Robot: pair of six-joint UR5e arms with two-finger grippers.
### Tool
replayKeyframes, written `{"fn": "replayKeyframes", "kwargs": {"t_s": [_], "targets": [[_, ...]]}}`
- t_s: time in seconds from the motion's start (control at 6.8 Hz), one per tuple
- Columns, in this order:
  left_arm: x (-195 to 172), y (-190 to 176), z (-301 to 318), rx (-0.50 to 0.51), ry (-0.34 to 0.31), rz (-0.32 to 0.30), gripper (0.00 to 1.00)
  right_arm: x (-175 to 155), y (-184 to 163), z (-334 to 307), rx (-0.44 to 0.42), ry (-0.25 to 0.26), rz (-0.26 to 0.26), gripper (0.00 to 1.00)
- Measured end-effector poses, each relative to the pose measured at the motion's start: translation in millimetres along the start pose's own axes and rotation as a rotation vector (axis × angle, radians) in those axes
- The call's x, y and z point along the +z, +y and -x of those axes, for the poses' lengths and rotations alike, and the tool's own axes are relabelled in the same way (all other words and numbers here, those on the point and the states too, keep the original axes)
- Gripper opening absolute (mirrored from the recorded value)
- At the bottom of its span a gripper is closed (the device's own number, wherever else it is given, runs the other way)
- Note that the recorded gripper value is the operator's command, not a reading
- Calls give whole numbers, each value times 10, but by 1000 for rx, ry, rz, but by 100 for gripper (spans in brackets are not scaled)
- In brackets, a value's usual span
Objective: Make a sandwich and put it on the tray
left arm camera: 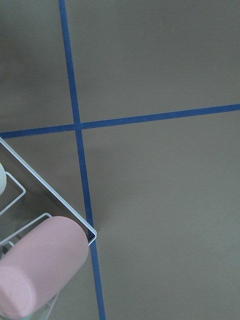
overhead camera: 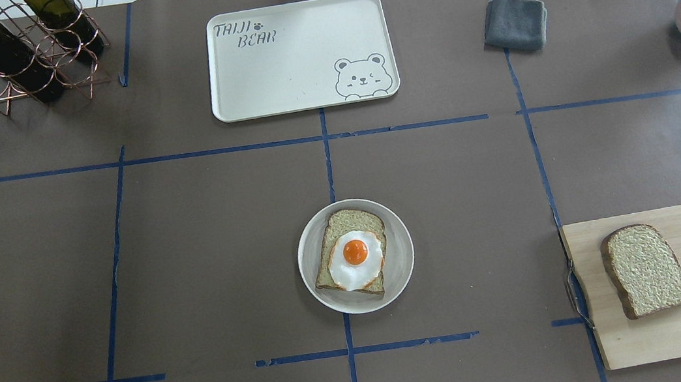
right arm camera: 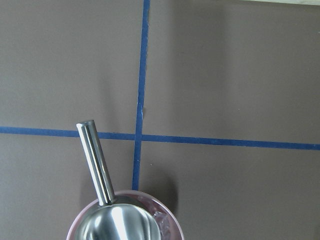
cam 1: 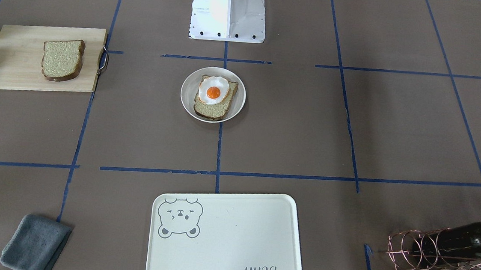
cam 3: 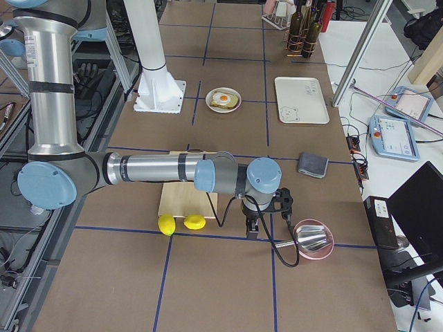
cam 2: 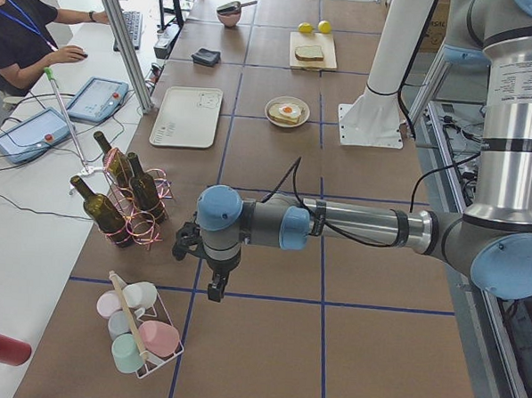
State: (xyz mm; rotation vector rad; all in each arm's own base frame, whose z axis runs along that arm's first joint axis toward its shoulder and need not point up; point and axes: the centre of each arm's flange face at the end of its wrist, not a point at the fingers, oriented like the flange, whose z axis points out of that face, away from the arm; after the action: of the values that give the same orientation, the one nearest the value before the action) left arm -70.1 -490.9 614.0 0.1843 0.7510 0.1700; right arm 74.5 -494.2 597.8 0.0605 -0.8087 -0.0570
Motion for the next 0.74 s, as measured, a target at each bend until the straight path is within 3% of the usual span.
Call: {"fn": "replayKeyframes", "kwargs": {"t_s": [0.29,0.59,0.74], "targets": [[107,-476,-544,168,3,-68,100,-99,-56,322,-43,-33,-21,100],[194,-847,-1188,208,15,-101,100,158,-139,921,-32,-97,-5,100],[193,-926,-1386,239,27,-136,100,327,-131,1259,15,-124,-25,100]]}}
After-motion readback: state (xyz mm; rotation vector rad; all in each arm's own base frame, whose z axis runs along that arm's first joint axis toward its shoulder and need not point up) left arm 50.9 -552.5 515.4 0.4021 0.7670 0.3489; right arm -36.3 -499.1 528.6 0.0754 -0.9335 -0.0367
